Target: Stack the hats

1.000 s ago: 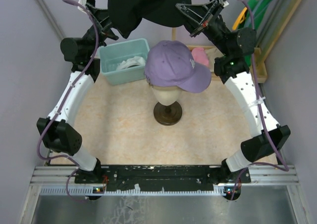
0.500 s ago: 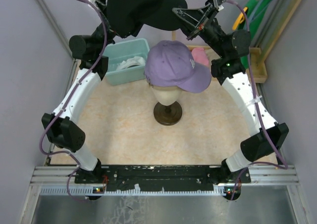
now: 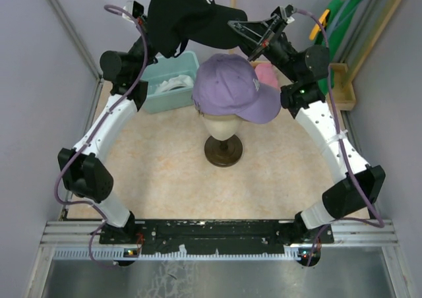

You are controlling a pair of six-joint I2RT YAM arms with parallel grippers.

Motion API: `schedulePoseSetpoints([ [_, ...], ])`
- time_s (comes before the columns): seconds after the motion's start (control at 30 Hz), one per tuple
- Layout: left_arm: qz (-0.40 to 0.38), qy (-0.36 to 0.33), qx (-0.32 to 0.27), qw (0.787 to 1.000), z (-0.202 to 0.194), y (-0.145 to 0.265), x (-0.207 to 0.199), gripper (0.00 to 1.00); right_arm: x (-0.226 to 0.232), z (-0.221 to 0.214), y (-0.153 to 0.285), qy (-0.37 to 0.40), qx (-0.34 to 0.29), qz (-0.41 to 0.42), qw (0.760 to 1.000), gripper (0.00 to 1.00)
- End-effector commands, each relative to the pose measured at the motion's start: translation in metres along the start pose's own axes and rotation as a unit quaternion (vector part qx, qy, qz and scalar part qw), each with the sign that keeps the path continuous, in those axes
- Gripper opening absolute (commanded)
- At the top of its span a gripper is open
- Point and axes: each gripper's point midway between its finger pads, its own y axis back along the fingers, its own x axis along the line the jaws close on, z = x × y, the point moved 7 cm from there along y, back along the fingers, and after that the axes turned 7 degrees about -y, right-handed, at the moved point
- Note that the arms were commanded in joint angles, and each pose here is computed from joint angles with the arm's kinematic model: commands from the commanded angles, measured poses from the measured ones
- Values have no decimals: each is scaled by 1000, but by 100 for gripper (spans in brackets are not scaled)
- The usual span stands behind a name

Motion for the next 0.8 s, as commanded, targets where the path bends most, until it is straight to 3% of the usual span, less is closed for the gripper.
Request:
schedulePoseSetpoints([
  [0.0,6,-38,-30,999,11,23,-6,11,56,-9,27,64,-2,57,996,0],
  [0.47,-3,-39,-77,996,63,71,-19,6,52,9,65,64,-10,5,998,0],
  [0.77,9,-28,-35,999,52,76,-25,12,57,22,72,99,-33,21,994,0],
])
